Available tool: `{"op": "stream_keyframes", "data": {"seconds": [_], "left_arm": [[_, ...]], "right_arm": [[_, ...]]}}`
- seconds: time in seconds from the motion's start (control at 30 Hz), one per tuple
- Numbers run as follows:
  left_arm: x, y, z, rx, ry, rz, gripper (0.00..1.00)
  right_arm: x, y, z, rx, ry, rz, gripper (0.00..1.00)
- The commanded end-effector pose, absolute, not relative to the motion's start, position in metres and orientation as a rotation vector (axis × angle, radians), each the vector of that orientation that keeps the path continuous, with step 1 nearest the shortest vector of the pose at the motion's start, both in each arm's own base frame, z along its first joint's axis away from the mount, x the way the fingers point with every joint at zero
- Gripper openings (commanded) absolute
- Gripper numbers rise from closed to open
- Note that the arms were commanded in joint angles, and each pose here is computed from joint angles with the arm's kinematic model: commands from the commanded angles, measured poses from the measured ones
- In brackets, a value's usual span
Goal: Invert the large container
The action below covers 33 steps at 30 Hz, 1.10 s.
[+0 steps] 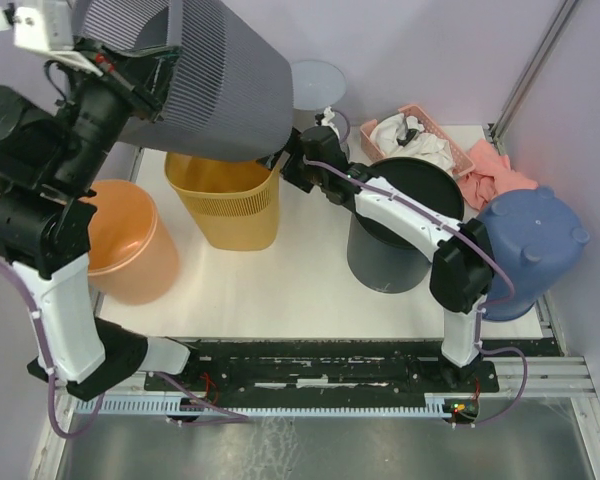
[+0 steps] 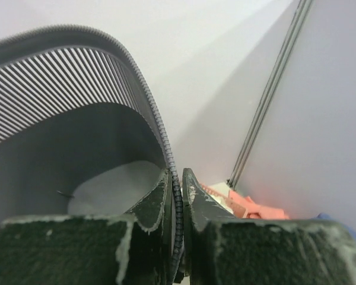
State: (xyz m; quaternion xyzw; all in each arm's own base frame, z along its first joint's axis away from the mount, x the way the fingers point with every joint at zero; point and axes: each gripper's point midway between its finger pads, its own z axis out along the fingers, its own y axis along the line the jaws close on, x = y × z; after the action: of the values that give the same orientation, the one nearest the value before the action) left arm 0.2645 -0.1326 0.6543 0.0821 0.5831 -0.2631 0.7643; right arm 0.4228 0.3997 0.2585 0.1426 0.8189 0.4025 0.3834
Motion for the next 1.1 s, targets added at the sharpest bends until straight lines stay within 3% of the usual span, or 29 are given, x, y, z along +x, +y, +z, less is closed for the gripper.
{"op": "stream_keyframes", "data": {"seconds": [0.0,0.17,0.37,0.43,0.7,0.77,0.9,0.97,1.07], "left_arm": [[0.209,-0.116,0.723,0.188,0.979,-0.605,0.03],[0.197,-0.104,0.722,0.168,0.981,-0.573,0.03],[0.181,-0.093,0.706,0.148,1.022,-0.56,0.03],[0.171,-0.092,0.702,0.149,1.02,-0.58,0.03],[0.136,-0.088,0.703,0.179,0.991,-0.639,0.03],[0.133,-0.086,0.703,0.174,0.991,-0.633,0.03],[0.136,-0.085,0.699,0.17,1.012,-0.624,0.03],[0.137,-0.086,0.697,0.172,1.019,-0.625,0.03],[0.138,-0.087,0.697,0.174,1.019,-0.631,0.03]], "right_arm": [[0.434,0.415,0.268,0.343,2.065,1.048,0.96],[0.443,0.424,0.284,0.334,2.013,1.094,0.77],[0.459,0.436,0.3,0.368,1.915,1.17,0.3],[0.467,0.444,0.303,0.377,1.892,1.195,0.24],[0.509,0.471,0.329,0.388,1.775,1.182,0.42],[0.517,0.474,0.332,0.392,1.752,1.177,0.52],[0.514,0.469,0.357,0.348,1.702,1.185,0.85],[0.507,0.46,0.372,0.332,1.672,1.185,0.96],[0.495,0.443,0.396,0.313,1.627,1.187,0.99]]}}
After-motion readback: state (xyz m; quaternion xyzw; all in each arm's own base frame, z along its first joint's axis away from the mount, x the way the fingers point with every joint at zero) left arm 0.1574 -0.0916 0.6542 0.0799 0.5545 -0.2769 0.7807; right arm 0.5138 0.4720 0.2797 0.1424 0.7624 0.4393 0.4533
